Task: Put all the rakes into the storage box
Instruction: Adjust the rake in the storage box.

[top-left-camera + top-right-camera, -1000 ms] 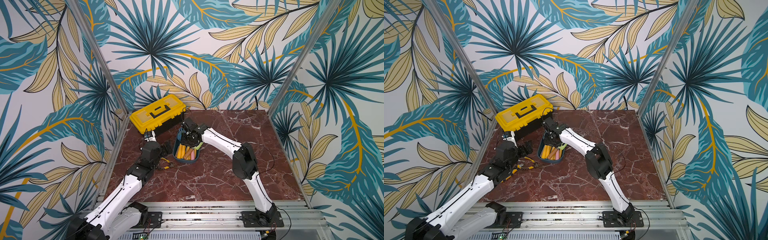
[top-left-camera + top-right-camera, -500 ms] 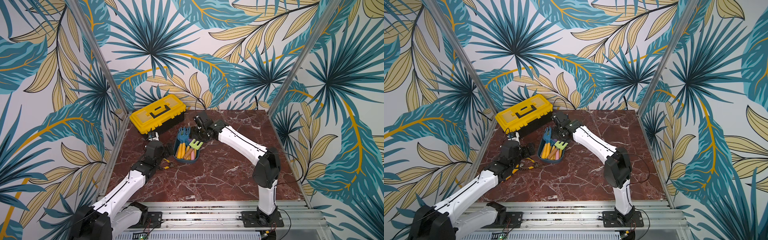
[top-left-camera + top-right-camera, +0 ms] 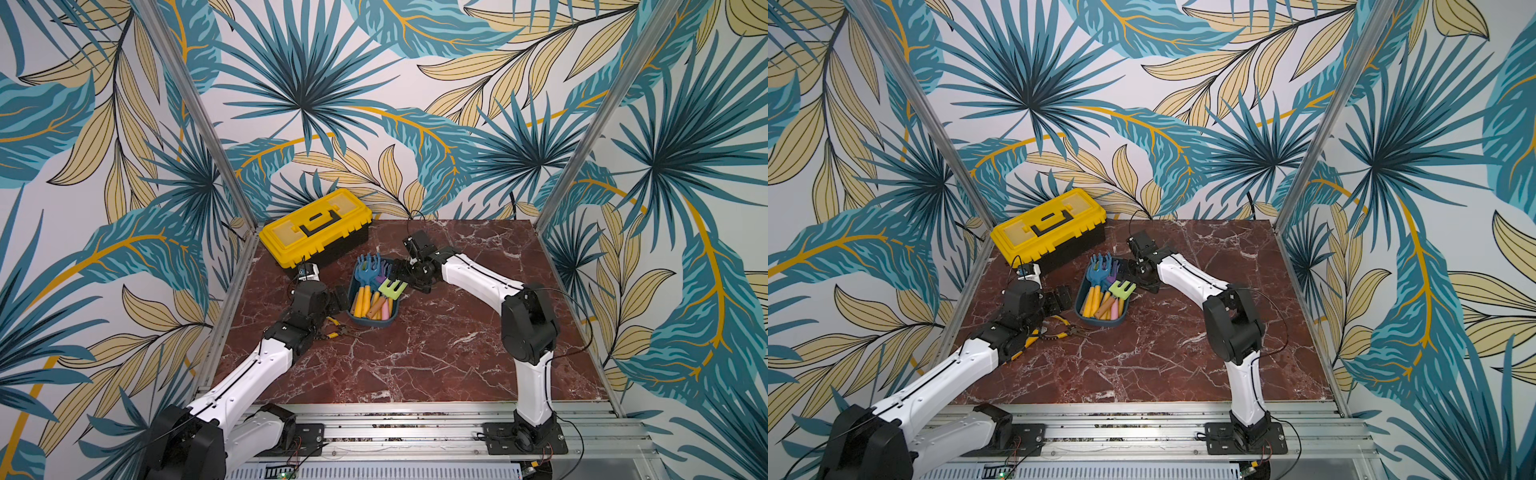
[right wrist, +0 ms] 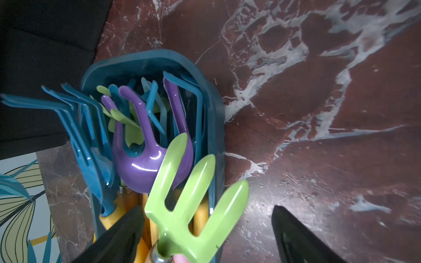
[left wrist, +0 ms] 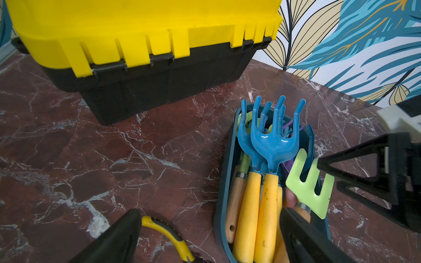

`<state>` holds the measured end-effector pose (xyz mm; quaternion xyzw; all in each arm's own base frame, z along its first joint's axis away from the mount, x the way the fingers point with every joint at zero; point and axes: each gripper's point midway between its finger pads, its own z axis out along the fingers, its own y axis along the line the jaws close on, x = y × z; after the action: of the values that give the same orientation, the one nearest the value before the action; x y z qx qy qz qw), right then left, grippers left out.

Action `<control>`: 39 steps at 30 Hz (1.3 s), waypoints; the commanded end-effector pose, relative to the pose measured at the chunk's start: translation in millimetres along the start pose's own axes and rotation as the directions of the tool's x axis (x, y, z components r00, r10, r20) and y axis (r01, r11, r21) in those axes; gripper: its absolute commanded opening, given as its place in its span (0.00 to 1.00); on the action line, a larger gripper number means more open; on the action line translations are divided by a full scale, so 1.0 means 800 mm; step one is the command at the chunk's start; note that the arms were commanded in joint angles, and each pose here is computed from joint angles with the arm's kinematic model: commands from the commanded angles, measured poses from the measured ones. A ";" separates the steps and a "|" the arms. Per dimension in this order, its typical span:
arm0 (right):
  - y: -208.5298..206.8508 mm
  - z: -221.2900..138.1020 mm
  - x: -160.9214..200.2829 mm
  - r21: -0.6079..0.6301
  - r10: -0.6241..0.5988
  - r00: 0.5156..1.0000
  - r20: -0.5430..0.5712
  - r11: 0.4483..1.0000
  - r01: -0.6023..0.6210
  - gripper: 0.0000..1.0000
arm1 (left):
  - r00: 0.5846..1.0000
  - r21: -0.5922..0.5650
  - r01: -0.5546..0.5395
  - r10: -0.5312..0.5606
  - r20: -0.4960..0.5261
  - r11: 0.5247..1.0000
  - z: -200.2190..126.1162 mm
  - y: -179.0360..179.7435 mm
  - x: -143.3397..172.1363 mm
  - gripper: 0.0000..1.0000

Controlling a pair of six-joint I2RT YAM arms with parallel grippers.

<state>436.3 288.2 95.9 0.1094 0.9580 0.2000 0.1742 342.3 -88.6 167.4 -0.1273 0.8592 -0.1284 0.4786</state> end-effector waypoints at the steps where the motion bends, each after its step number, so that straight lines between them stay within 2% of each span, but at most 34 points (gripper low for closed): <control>1: 0.022 0.006 -0.004 -0.074 0.012 1.000 -0.010 0.997 -0.013 0.91 | 1.000 0.001 -0.005 0.005 0.013 1.000 0.001 0.002 -0.001 1.00; 10: 0.043 0.011 -0.007 -0.148 0.030 0.999 -0.033 0.988 -0.035 0.76 | 1.000 0.002 -0.007 0.007 0.012 1.000 0.001 0.002 -0.001 1.00; 24: 0.051 0.024 -0.010 -0.165 0.034 0.998 -0.047 0.985 -0.041 0.66 | 1.000 0.001 -0.009 0.009 0.004 1.000 0.005 0.002 0.001 1.00; 33: 0.026 -0.001 -0.015 -0.100 0.034 0.999 0.007 0.994 -0.034 0.70 | 1.000 0.000 -0.015 0.015 -0.012 1.000 0.010 0.001 0.005 1.00; 39: 0.010 -0.037 -0.019 -0.069 -0.013 0.997 0.075 0.997 0.018 0.86 | 1.000 -0.001 -0.018 0.018 -0.025 1.000 0.014 0.001 0.008 1.00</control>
<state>442.1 295.2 102.2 0.1128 0.9478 0.2387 0.1785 345.5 -91.3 151.7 -0.1231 0.8703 -0.1222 0.4610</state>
